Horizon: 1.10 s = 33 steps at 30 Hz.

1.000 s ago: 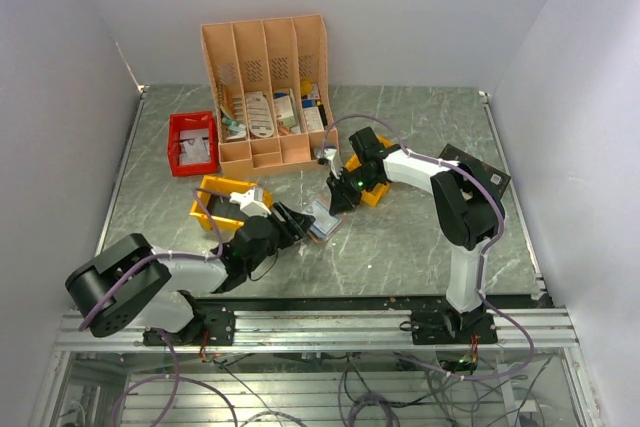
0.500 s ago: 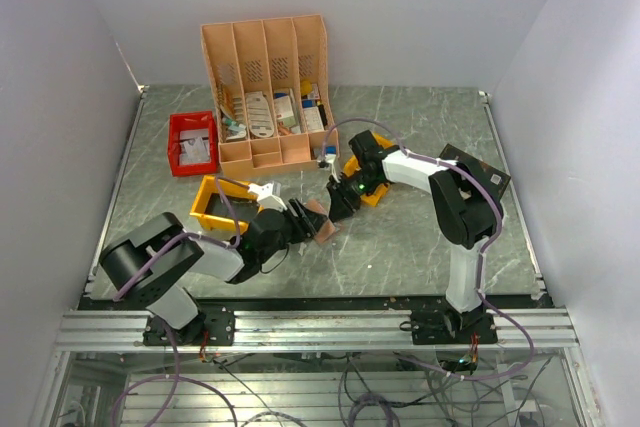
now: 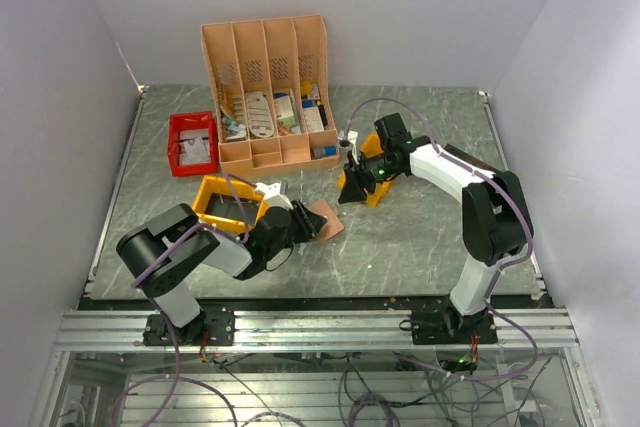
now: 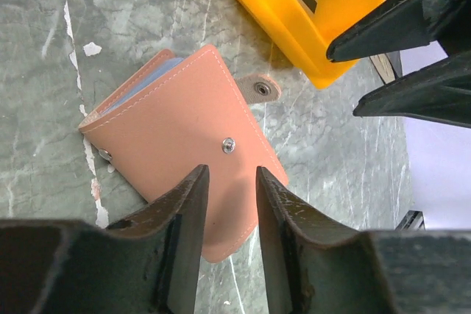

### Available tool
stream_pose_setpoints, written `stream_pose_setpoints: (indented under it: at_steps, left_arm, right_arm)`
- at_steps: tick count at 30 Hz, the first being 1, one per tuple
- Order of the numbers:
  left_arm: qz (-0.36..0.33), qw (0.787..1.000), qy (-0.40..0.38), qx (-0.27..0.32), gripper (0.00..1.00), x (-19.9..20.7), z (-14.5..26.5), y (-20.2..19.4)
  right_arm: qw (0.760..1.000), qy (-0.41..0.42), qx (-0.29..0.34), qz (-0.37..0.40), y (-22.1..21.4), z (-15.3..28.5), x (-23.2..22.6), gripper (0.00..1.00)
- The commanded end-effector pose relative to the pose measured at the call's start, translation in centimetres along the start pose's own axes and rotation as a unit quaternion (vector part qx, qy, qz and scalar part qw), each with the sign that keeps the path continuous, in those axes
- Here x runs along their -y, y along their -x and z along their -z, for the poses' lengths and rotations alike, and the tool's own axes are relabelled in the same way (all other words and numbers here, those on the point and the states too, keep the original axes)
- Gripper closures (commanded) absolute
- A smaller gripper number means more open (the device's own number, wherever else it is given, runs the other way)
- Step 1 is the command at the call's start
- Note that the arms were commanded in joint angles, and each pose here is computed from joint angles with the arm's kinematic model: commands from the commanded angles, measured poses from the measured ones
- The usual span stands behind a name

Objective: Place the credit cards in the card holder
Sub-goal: Close the card holder at the center of the board.

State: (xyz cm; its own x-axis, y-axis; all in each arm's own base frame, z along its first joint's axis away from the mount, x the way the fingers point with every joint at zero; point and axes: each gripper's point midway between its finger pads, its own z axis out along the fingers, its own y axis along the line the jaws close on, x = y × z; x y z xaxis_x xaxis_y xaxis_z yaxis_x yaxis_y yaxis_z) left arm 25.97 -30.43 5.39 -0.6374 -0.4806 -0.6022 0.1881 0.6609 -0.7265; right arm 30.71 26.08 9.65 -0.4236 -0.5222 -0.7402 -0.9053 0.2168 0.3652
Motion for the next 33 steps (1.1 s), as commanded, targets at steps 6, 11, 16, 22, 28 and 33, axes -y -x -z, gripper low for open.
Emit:
stream_pose_setpoints:
  at_steps: [6,11,16,22,28,33]
  left_arm:
    - [-0.031,0.999,0.040,-0.010,0.72,-0.5,-1.1,0.0]
    - [-0.041,0.994,0.095,-0.042,0.85,-2.6,-1.5,-1.3]
    - [-0.042,0.991,0.113,-0.056,0.88,-3.5,-1.5,-2.0]
    - [-0.041,0.990,0.120,-0.062,0.92,-4.0,-1.4,-2.4]
    - [-0.035,0.990,0.124,-0.064,0.93,-4.5,-1.3,-2.5]
    - [-0.034,0.990,0.123,-0.065,0.93,-4.5,-1.3,-2.5]
  right_arm:
    - [0.999,-0.022,-0.027,-0.027,-2.5,-1.1,1.9,0.60]
    - [0.998,-0.037,-0.039,-0.025,-2.7,-1.8,2.5,0.60]
    - [0.997,-0.046,-0.050,-0.020,-2.6,-2.5,2.8,0.63]
    - [0.997,-0.055,-0.058,-0.014,-2.4,-3.0,3.0,0.67]
    - [0.996,-0.064,-0.056,-0.010,-1.8,-3.1,3.5,0.73]
    - [0.996,-0.072,-0.060,-0.006,-1.7,-3.4,3.7,0.76]
